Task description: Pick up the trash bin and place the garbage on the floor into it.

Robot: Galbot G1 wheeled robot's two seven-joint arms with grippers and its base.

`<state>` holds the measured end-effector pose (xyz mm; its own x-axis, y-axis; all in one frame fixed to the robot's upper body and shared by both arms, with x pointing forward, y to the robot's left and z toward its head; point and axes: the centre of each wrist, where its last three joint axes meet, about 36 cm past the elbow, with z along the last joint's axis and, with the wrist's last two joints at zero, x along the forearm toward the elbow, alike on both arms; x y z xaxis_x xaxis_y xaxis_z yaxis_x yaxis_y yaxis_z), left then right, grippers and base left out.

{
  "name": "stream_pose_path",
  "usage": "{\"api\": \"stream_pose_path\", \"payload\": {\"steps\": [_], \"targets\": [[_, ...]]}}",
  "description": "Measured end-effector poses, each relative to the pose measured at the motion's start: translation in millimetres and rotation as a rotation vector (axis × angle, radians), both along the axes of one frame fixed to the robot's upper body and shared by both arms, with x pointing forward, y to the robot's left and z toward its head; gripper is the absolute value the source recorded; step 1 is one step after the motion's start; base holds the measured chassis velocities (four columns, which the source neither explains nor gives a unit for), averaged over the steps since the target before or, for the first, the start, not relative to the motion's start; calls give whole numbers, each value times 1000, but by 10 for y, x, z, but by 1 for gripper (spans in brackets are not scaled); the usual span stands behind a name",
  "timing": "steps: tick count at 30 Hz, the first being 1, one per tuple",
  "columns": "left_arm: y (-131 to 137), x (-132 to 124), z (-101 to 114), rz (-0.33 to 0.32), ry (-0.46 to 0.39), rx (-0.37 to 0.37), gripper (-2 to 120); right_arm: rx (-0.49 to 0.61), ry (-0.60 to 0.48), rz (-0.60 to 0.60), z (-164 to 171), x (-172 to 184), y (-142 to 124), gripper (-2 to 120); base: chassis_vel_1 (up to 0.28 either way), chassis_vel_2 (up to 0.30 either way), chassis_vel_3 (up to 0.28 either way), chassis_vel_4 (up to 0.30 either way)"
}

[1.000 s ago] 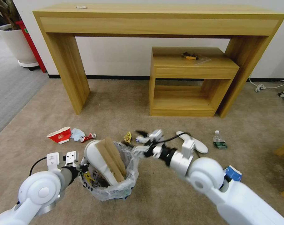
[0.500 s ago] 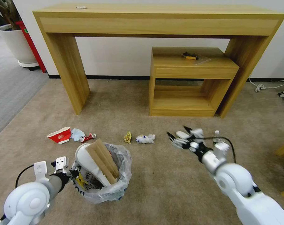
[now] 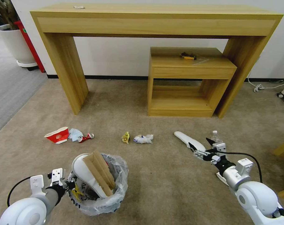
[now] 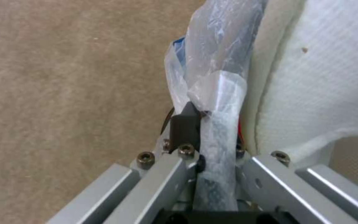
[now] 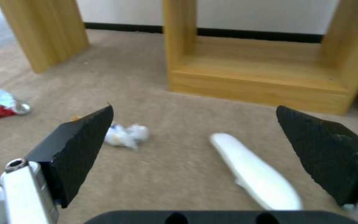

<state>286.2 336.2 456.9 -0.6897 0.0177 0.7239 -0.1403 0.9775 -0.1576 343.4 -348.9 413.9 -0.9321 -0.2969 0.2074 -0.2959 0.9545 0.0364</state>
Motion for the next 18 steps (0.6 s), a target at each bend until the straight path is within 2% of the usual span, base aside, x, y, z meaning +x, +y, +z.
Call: {"api": "stream_pose_path", "payload": {"steps": [7, 12, 15, 16, 18], "targets": [[-39, -20, 35, -3, -10, -9, 0, -16, 6, -42, -92, -61, -215, 100, -237, -220, 225, 223], [-85, -40, 27, -8, -7, -20, 0, -28, 48, -69, -293, -188, -359, 100, -278, -286, 271, 270], [-135, -95, 8, -10, 3, -28, 0, -10, 151, -116, -715, -277, -372, 100, -289, -296, 267, 261], [-135, -95, 8, -10, 3, -28, 0, -10, 151, -116, -715, -277, -372, 100, -291, -271, 258, 232], [-158, -136, 12, -14, 8, -32, 0, -30, 217, -145, -951, -300, -393, 100, -150, -224, 169, 196]]}}
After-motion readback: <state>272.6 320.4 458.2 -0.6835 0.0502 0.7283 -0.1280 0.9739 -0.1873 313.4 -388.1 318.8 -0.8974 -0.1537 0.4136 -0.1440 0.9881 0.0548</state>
